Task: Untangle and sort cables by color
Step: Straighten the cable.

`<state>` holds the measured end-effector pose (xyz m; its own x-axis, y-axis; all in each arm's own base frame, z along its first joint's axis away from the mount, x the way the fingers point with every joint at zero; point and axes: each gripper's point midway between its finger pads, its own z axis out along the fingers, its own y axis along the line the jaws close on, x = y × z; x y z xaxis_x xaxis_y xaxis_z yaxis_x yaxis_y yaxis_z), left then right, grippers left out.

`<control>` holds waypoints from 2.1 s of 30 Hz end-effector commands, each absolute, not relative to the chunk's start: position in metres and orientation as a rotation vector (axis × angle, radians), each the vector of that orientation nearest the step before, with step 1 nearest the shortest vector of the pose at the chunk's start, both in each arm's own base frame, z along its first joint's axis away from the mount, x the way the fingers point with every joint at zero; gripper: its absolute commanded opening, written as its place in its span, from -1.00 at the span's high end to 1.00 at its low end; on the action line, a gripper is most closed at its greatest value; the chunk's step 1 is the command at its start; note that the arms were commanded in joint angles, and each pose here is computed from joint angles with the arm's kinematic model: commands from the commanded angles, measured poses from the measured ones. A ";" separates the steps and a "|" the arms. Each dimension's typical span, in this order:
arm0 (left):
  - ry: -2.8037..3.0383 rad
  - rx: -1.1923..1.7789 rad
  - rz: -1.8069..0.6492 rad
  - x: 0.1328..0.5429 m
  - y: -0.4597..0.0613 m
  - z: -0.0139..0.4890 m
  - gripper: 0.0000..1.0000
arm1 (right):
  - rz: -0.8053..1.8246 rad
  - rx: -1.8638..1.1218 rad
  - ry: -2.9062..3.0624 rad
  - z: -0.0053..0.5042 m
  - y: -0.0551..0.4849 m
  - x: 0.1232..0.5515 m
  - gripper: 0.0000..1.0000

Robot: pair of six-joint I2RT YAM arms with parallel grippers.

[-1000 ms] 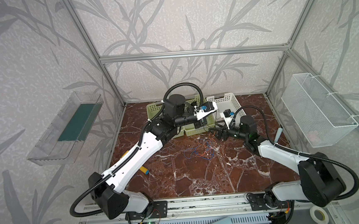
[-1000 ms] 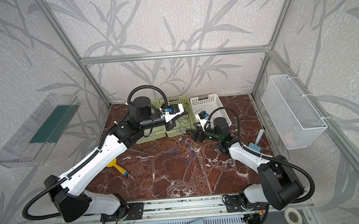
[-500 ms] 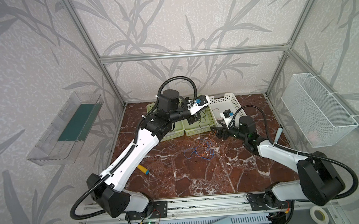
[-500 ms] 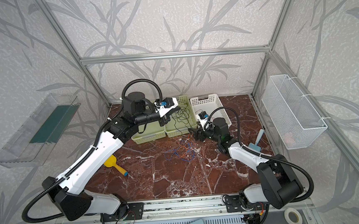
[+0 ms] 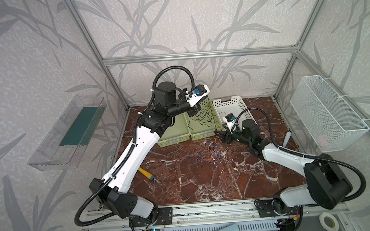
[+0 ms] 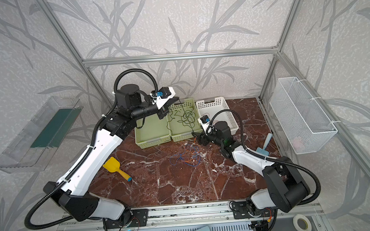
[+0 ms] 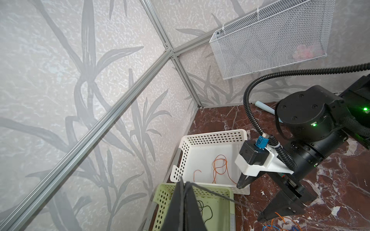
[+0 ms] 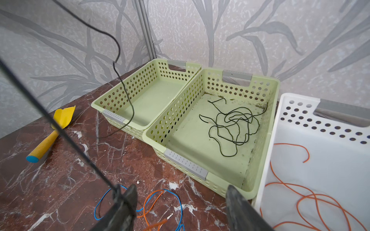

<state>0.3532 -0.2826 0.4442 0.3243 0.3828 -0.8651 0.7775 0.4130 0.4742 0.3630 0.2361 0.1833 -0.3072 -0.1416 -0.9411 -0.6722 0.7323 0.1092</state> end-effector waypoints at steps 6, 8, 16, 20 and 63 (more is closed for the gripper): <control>0.992 1.004 -0.274 0.351 -0.258 0.571 1.00 | 0.476 -0.689 2.146 0.094 0.217 0.342 -0.36; 0.981 0.995 -0.277 0.355 -0.259 0.579 1.00 | 0.470 -0.734 2.126 0.094 0.224 0.339 -0.37; 0.980 0.993 -0.371 0.376 -0.275 0.581 1.00 | 0.494 -0.782 2.001 0.117 0.232 0.331 -0.17; 1.008 0.989 -0.430 0.398 -0.285 0.563 1.00 | 0.480 -0.783 1.934 0.139 0.231 0.332 0.07; 1.195 1.026 -0.887 0.419 -0.309 0.419 1.00 | 0.569 -0.589 1.642 0.250 0.215 0.382 -0.61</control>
